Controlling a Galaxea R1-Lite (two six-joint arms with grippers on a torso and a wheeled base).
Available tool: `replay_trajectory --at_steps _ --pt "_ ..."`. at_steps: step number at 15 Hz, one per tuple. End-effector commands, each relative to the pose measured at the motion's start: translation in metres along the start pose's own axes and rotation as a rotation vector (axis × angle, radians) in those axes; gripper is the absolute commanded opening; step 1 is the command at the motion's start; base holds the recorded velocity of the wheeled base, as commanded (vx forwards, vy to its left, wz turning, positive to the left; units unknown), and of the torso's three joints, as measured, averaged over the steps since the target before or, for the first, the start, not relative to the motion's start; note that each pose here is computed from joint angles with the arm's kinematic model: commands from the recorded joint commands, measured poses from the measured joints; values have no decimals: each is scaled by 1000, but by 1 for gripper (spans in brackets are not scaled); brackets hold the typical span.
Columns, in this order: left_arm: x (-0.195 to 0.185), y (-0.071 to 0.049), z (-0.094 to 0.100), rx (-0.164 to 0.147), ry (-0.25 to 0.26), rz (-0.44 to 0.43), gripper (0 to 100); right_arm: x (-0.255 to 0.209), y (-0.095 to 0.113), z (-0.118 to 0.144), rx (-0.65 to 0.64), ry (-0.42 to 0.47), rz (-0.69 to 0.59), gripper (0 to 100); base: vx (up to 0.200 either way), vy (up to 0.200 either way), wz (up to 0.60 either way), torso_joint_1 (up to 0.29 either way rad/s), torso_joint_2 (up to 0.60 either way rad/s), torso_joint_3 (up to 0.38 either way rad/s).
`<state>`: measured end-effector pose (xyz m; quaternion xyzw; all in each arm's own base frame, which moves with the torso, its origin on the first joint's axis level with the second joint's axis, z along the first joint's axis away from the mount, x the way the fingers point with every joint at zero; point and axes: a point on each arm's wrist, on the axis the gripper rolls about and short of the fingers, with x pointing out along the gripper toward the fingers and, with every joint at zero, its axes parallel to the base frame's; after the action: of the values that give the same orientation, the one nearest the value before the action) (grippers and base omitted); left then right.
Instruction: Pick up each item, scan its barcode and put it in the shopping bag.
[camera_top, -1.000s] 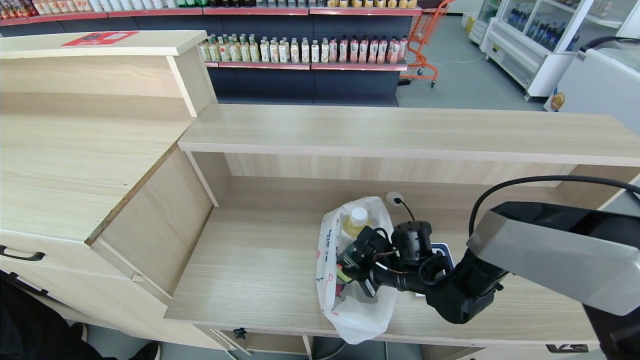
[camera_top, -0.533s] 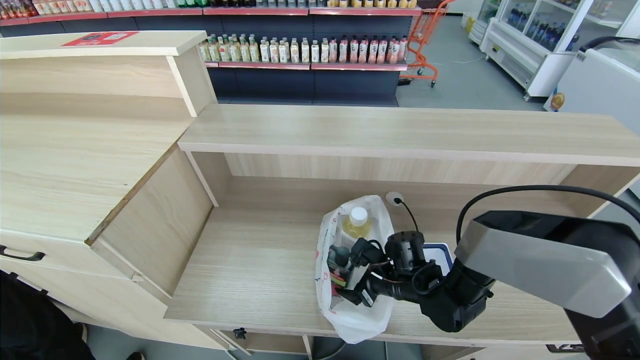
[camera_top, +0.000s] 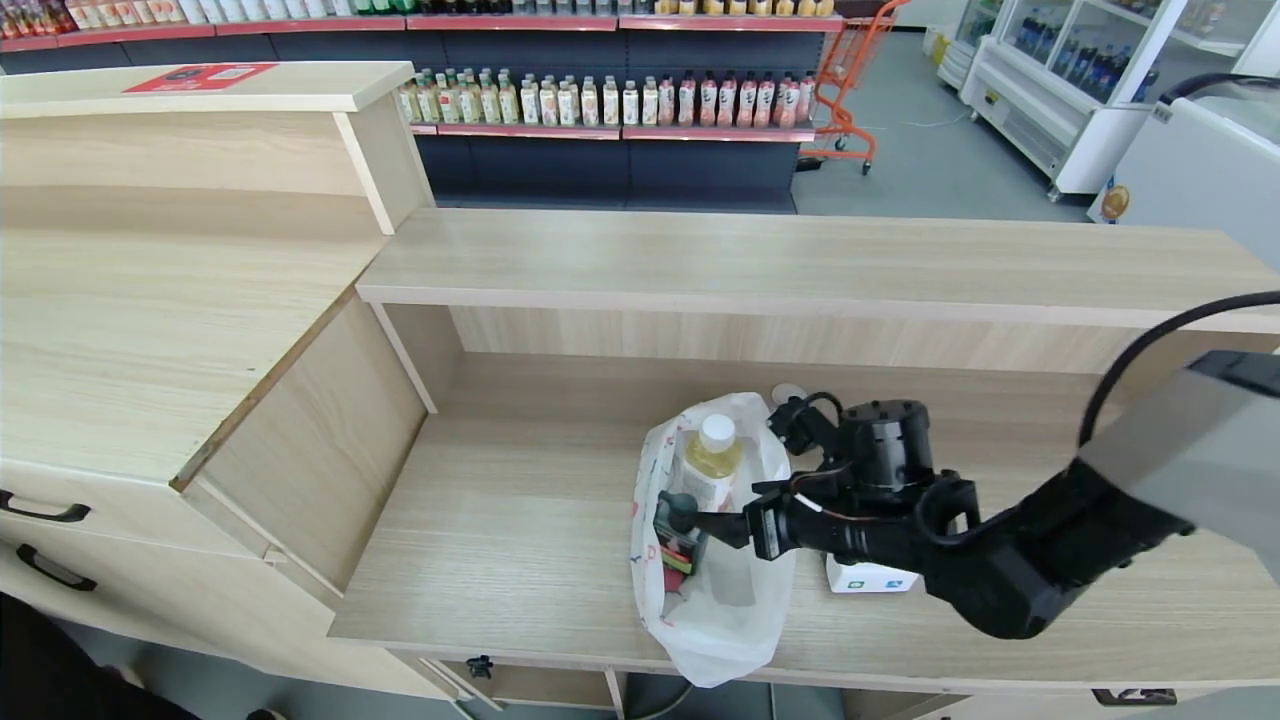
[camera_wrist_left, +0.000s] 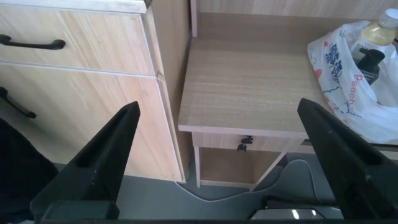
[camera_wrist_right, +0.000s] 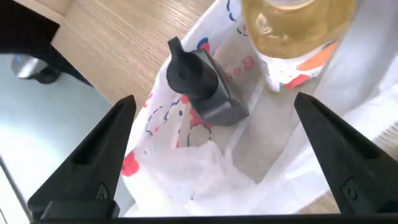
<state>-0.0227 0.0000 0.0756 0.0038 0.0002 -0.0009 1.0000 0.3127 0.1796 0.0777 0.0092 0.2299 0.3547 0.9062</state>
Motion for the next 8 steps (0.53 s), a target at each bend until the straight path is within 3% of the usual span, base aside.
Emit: replay_trajectory --at_steps 1,4,8 --pt "0 0 0 0 0 0 100 -69 -5 28 68 -58 -67 100 0 0 0 0 0 0" --pt "0 0 0 0 0 0 100 -144 -28 25 114 -90 -304 100 0 0 0 0 0 0" --pt "0 0 0 0 0 0 100 -214 -26 5 97 -170 -486 100 0 0 0 0 0 0"
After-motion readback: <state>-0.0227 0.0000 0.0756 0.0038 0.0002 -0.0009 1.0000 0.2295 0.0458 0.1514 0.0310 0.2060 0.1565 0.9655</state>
